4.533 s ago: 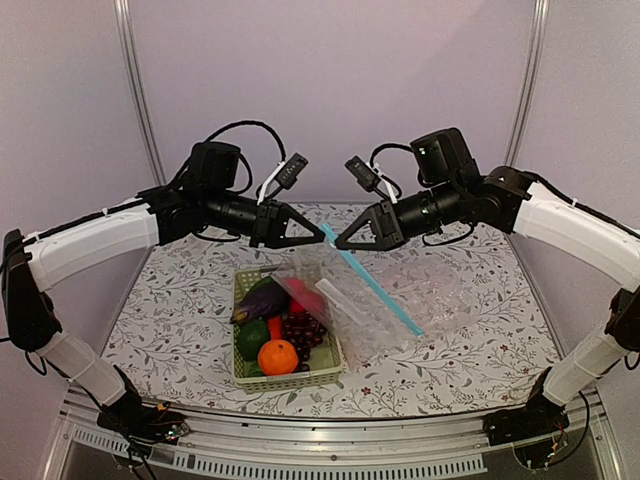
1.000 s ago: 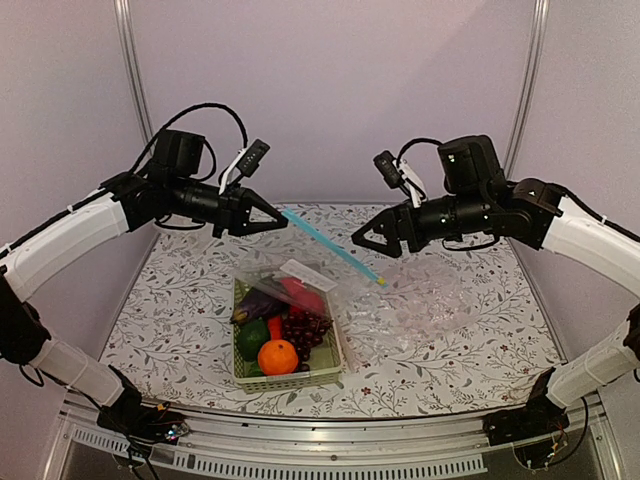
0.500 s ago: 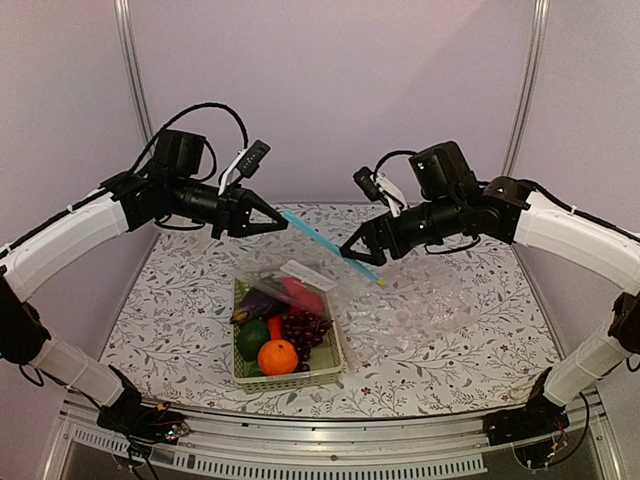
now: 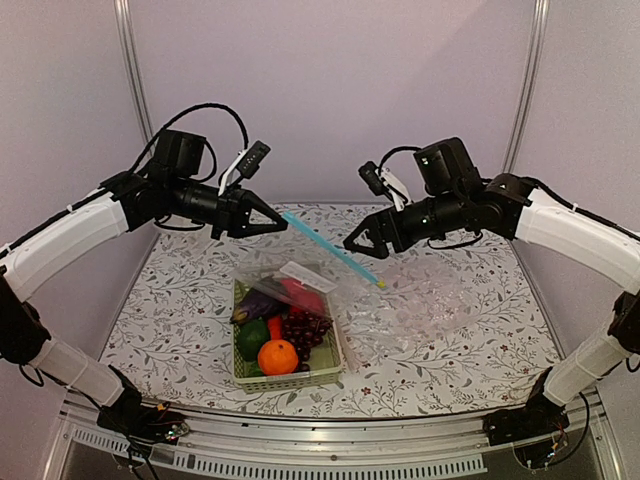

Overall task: Place the food in the zip-top bag and seal the zipper
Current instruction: Pass from the left arm to the right

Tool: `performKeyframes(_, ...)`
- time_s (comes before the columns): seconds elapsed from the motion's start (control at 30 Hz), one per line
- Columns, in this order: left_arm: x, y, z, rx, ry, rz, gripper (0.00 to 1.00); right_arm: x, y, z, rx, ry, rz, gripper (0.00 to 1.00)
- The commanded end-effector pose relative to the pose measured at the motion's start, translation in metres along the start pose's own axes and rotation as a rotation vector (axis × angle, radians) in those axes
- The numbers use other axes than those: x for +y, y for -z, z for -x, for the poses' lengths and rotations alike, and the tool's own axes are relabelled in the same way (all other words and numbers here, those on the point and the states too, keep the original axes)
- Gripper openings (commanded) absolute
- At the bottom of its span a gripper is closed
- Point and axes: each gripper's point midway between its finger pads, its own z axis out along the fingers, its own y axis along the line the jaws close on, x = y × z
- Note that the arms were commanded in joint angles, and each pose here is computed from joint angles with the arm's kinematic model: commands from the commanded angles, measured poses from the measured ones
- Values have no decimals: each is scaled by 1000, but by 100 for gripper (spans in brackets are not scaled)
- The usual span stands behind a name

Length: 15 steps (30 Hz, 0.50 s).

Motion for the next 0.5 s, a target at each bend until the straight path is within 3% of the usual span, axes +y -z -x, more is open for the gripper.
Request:
performKeyframes(0.0, -7, -2, 4, 1, -23, -20, 0, -3, -8, -3, 19, -11, 13, 78)
performKeyframes(0.47, -7, -2, 4, 3, -26, -14, 0, -1, -16, -16, 71, -18, 49, 78)
